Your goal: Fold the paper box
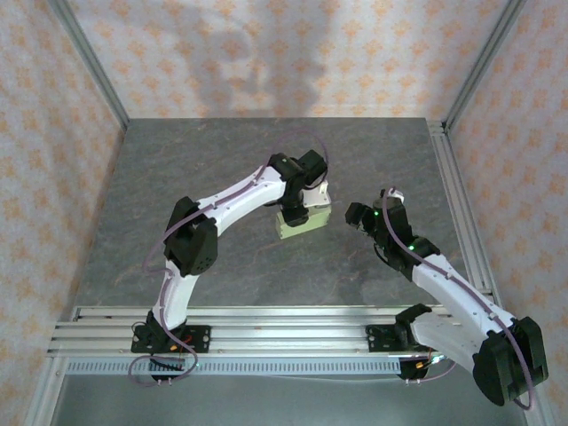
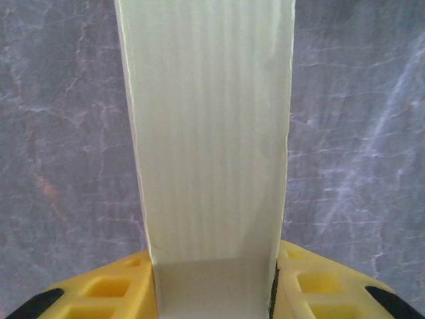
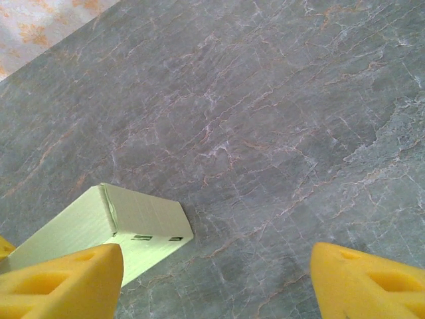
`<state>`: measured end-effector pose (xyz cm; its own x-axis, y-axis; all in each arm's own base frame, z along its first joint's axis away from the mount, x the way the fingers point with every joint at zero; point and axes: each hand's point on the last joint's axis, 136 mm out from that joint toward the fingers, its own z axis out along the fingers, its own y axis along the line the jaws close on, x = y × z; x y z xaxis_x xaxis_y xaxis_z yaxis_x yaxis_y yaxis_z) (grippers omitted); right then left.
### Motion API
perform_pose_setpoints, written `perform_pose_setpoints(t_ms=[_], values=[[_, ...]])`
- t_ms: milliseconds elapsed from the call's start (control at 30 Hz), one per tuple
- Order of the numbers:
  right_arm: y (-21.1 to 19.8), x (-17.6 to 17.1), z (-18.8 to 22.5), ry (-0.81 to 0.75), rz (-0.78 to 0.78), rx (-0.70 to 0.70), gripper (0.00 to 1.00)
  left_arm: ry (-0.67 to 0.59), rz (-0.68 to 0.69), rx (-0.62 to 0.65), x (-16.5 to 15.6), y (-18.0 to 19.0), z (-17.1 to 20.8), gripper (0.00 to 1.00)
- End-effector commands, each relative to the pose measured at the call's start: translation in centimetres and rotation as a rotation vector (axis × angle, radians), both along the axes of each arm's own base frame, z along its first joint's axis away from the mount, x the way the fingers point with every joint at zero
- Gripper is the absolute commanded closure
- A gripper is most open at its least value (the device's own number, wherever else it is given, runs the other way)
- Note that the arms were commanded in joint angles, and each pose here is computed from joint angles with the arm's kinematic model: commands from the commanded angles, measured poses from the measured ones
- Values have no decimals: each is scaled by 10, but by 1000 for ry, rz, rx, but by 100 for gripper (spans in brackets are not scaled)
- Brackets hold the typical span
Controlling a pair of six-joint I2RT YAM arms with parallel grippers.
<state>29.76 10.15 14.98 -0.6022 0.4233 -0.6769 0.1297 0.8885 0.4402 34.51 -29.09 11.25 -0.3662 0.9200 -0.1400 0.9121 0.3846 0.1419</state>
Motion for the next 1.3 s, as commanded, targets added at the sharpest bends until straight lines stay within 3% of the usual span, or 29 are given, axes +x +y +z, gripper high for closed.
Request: perform_pose_setpoints(t_ms=[0,133,267,367,600,700,767,933,1067,1167,1267], values=[[-6,0,-5,2,-18,-29,26,-176,52,126,25,28,16,57],[-4,1,-8,7,-11,-23,26,-435,180,272,68,54,34,60],[-3,2,-9,8,-7,-20,26,-591,165,323,82,61,42,60],[-3,2,-10,10,-7,-23,27,-584,139,299,81,57,35,56],[-3,3,-6,0,-8,-16,27,-462,88,423,73,62,-10,46],[-4,2,-4,-5,-6,-26,26,-380,80,351,58,55,-13,18],[-3,3,-4,-8,5,-37,24,-352,82,302,52,51,-10,9],[-1,6,-4,-14,13,-40,22,-312,115,155,40,40,3,7],[3,10,-3,-17,26,-34,21,-292,219,-64,42,33,24,3],[6,12,-4,-18,36,-31,20,-296,394,-223,61,49,34,3],[6,12,-6,-18,39,-30,20,-276,640,-281,83,77,26,3]])
